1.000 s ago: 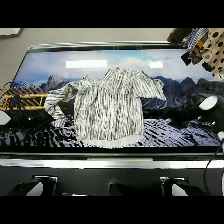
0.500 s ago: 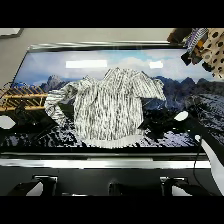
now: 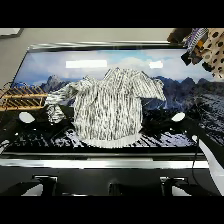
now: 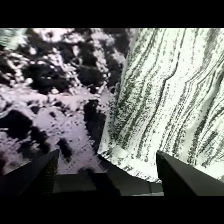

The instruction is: Fold the clothes and pants, and hang the long-sleeved shirts on hangers.

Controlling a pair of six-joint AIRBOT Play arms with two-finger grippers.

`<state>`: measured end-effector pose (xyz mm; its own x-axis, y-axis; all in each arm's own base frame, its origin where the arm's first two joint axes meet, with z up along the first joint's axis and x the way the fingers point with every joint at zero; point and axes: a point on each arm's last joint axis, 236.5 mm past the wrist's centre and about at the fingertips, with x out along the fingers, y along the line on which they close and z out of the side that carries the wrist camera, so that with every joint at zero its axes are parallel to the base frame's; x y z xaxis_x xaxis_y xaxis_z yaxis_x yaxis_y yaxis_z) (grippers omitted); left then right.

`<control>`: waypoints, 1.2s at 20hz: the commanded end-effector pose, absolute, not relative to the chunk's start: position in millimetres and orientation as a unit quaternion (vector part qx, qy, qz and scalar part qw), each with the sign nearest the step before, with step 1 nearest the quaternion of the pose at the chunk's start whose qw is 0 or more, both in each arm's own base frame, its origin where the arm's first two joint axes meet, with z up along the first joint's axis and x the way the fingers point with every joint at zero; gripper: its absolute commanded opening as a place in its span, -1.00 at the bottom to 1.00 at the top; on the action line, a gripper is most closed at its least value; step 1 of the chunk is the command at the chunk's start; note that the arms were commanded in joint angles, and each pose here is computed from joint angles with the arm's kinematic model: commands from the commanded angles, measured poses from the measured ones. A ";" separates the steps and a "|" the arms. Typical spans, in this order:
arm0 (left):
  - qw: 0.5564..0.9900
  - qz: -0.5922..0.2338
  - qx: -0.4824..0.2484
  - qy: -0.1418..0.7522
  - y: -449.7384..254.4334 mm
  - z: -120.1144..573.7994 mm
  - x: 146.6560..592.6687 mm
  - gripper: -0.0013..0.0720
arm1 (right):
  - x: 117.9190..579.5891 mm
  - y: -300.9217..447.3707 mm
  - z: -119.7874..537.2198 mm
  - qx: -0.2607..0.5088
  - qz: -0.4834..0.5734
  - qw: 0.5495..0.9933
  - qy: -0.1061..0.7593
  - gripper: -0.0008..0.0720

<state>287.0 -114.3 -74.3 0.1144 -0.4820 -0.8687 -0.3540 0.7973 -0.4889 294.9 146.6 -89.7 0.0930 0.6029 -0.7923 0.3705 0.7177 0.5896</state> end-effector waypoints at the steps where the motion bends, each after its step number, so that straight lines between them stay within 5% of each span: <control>1: 0.668 -0.062 -0.308 0.674 -140.2 -92.8 287.9 1.00 | 294.8 149.5 -76.5 0.369 0.098 0.647 0.660 -0.90; 5: 0.673 -0.064 -0.306 0.670 -158.4 -108.2 294.1 0.99 | 284.1 154.2 -72.7 0.368 0.109 0.631 0.675 -0.90; 6: 0.674 -0.065 -0.310 0.667 -161.5 -109.1 296.0 0.55 | 283.1 155.2 -71.1 0.369 0.111 0.629 0.675 -0.90; 7: 0.675 -0.065 -0.313 0.665 -162.5 -108.3 297.5 -0.36 | 284.5 155.7 -68.2 0.371 0.113 0.632 0.671 -0.90; 8: 0.677 -0.068 -0.314 0.662 -163.4 -105.4 300.0 -0.91 | 288.8 156.9 -62.2 0.376 0.116 0.639 0.661 -0.90; 12: 0.733 -0.129 -0.288 0.603 -172.7 -43.4 349.7 -0.92 | 343.8 156.0 5.9 0.372 0.152 0.716 0.571 -0.91; 17: 0.883 -0.206 -0.208 0.367 -164.4 194.0 448.1 -0.91 | 432.2 143.2 228.4 0.296 0.221 0.860 0.351 -0.91; 20: 0.936 -0.242 -0.173 0.188 -157.2 365.7 434.4 -0.91 | 412.7 130.2 380.7 0.243 0.241 0.920 0.192 -0.91; 24: 0.949 -0.274 -0.145 0.046 -148.1 495.0 348.2 -0.91 | 311.5 123.1 523.7 0.193 0.269 0.943 0.015 -0.91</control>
<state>411.7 -158.7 398.6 0.8179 -0.5369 -0.2068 0.4278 0.8078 -0.4055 381.2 132.1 427.0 0.8252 0.5466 -0.1421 -0.4184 0.7606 0.4963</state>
